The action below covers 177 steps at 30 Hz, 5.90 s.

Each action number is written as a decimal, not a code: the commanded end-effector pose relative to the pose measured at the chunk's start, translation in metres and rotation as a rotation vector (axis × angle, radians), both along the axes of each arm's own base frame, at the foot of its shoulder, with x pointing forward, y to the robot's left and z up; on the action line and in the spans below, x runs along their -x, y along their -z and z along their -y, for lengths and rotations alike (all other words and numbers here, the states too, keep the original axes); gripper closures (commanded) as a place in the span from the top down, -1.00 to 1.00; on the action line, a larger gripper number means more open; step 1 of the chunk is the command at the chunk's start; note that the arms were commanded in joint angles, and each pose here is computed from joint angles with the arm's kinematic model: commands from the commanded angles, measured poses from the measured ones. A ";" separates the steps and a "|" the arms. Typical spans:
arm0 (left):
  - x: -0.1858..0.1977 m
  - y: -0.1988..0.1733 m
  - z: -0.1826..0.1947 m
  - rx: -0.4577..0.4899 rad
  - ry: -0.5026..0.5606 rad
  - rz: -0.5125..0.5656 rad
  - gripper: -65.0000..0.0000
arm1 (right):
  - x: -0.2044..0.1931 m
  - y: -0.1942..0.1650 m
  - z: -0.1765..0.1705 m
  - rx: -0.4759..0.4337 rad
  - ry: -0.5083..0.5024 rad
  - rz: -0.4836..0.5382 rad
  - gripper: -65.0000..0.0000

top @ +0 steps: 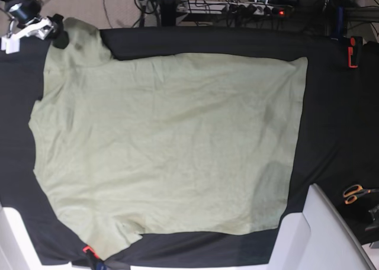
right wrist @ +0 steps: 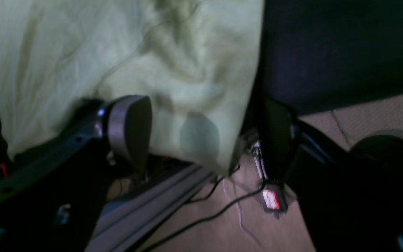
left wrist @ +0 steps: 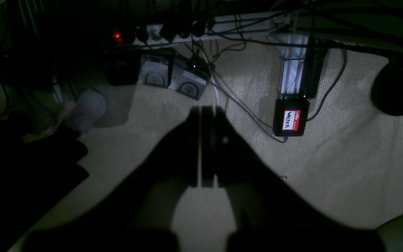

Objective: Fold the T-shirt properly
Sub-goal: 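Move the right gripper down to the shirt's shoulder corner and grasp it, then move the left gripper to the other shoulder corner and grasp it, then lift both shoulder corners and pull them toward the hem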

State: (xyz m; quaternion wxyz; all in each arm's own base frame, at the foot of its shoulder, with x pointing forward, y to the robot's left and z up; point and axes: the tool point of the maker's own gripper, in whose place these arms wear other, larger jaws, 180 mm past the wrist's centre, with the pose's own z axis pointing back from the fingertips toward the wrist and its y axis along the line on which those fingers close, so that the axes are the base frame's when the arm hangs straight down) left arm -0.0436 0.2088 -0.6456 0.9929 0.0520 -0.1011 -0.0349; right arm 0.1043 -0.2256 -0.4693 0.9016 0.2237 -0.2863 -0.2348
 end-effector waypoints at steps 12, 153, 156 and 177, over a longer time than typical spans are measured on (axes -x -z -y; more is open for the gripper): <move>0.005 -0.002 -0.005 -0.010 0.002 -0.001 -1.00 | -0.018 -0.006 0.000 -0.007 -0.011 0.053 0.32; -0.201 -0.232 -0.044 0.473 -0.197 0.746 -1.00 | -0.004 -0.049 -0.020 0.062 -0.219 0.019 -1.00; -0.201 -0.232 -0.044 0.472 -0.196 0.745 -1.00 | -0.006 -0.055 -0.024 0.071 -0.234 0.028 -1.00; -0.249 -0.231 -0.044 0.382 -0.136 0.621 -1.00 | -0.100 -0.073 -0.008 0.180 -0.262 0.047 -1.00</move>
